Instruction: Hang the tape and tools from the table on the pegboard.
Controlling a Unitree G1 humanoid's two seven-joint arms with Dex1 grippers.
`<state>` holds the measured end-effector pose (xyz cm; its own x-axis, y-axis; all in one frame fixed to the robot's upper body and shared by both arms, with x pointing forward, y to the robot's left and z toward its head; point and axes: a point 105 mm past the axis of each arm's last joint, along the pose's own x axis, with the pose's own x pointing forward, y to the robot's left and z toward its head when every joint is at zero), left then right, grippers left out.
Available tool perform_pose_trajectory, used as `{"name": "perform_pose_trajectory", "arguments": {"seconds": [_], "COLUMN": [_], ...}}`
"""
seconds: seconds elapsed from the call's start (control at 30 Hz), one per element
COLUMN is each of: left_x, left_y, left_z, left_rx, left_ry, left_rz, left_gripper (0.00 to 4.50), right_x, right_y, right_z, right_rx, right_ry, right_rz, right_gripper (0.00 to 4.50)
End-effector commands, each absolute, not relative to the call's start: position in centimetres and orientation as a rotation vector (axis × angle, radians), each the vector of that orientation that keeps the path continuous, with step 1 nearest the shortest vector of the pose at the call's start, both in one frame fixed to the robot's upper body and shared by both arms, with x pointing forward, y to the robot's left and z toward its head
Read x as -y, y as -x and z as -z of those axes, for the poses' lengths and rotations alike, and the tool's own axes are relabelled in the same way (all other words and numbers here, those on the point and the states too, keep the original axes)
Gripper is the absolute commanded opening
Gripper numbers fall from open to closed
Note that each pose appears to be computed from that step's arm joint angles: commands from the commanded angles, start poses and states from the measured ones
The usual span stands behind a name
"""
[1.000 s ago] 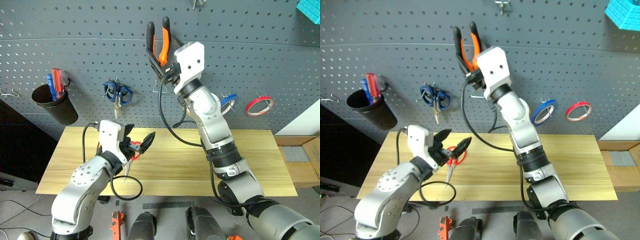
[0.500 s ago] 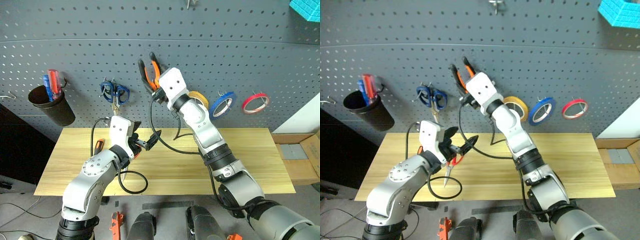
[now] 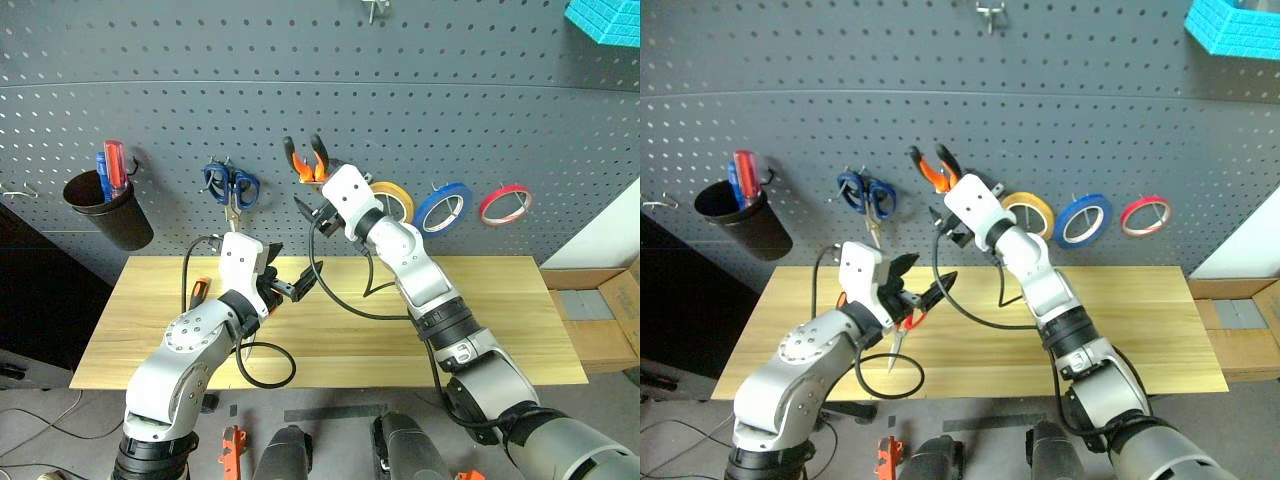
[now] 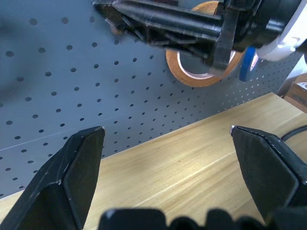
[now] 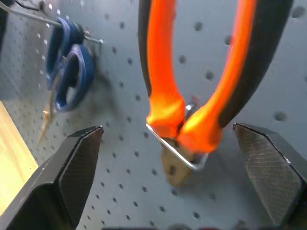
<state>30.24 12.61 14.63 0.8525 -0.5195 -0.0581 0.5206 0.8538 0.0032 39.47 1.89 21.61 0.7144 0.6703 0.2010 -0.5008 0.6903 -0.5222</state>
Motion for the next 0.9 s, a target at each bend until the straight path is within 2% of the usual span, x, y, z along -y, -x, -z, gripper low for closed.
{"name": "perform_pose_trajectory", "arguments": {"seconds": [0.03,0.3,0.43,0.63,0.9], "left_x": [-13.4,-16.2,-17.7,-20.4,-22.3], "left_y": [-30.1,-29.0,-27.8,-27.1,-27.0], "left_z": [-15.1,-10.7,-7.1,-3.3,0.1], "left_rx": [-0.025,-0.139,-0.239,-0.357,-0.481], "left_ry": [-0.020,-0.060,-0.099,-0.142,-0.134], "left_rz": [0.503,0.315,0.212,0.069,-0.036], "left_gripper": [4.50,4.50,4.50,4.50,4.50], "right_x": [-1.1,1.0,1.8,0.8,-0.6], "right_y": [-38.3,-35.1,-33.2,-28.8,-26.5], "right_z": [-23.7,-22.4,-19.8,-16.0,-13.0], "right_rx": [0.478,0.456,0.404,0.372,0.365], "right_ry": [0.429,0.426,0.455,0.437,0.551], "right_rz": [-0.705,-0.854,-0.945,-1.231,-1.515], "right_gripper": [4.45,4.45,4.45,4.45,4.45]}}
